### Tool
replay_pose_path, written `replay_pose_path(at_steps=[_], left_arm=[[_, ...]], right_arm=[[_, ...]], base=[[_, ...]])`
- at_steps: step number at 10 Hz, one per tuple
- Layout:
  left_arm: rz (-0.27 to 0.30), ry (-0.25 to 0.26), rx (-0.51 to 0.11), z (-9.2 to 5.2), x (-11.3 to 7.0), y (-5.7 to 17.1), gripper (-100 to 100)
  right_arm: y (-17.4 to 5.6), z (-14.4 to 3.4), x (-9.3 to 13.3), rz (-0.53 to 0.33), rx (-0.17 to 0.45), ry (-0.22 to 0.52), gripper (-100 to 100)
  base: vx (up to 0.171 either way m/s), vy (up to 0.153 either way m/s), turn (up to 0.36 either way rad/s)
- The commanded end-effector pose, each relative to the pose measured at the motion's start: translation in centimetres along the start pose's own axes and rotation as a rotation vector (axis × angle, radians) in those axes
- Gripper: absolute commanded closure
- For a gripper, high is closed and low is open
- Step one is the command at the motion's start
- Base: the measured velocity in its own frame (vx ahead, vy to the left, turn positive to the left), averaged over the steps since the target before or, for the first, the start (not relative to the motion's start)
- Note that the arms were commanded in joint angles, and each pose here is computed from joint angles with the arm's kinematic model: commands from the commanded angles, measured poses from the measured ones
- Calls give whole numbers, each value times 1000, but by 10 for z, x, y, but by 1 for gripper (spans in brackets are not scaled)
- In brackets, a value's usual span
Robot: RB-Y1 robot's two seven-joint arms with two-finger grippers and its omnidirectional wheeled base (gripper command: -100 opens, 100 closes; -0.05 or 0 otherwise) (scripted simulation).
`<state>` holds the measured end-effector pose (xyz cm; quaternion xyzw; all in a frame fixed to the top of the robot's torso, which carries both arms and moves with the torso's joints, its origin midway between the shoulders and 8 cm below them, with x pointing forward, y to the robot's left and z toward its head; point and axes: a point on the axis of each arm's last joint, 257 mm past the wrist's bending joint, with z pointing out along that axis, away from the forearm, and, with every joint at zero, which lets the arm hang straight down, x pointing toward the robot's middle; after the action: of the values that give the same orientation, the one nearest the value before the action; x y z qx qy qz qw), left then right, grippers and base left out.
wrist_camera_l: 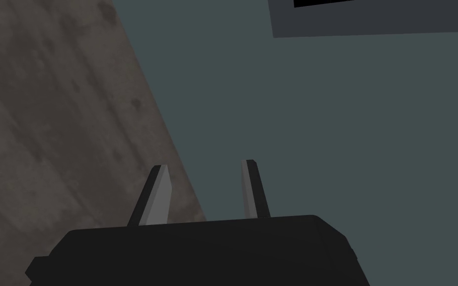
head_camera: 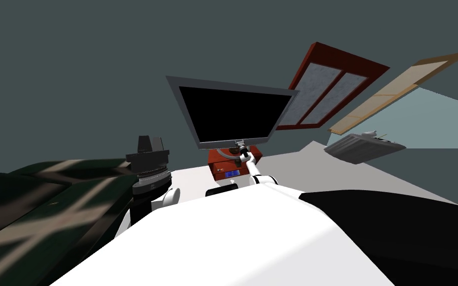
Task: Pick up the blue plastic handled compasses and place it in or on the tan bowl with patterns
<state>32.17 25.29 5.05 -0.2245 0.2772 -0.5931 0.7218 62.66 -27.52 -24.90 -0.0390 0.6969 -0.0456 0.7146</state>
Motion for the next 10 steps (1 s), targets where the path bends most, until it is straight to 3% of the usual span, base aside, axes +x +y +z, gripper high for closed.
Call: replay_pose_path(at_steps=[1,4,5,10], left_arm=[[0,0,0,0,0,0,0],[0,0,0,0,0,0,0],[0,0,0,0,0,0,0],[0,0,0,0,0,0,0]], right_arm=[[-3,7,-7,2,5,-2,-100],[-5,12,-13,2,9,-4,-100],[-5,12,-13,4,10,-3,0],[-5,12,-13,4,10,-3,0]], base=[[-46,-4,0],[-40,5,0],[0,0,0],[0,0,0]])
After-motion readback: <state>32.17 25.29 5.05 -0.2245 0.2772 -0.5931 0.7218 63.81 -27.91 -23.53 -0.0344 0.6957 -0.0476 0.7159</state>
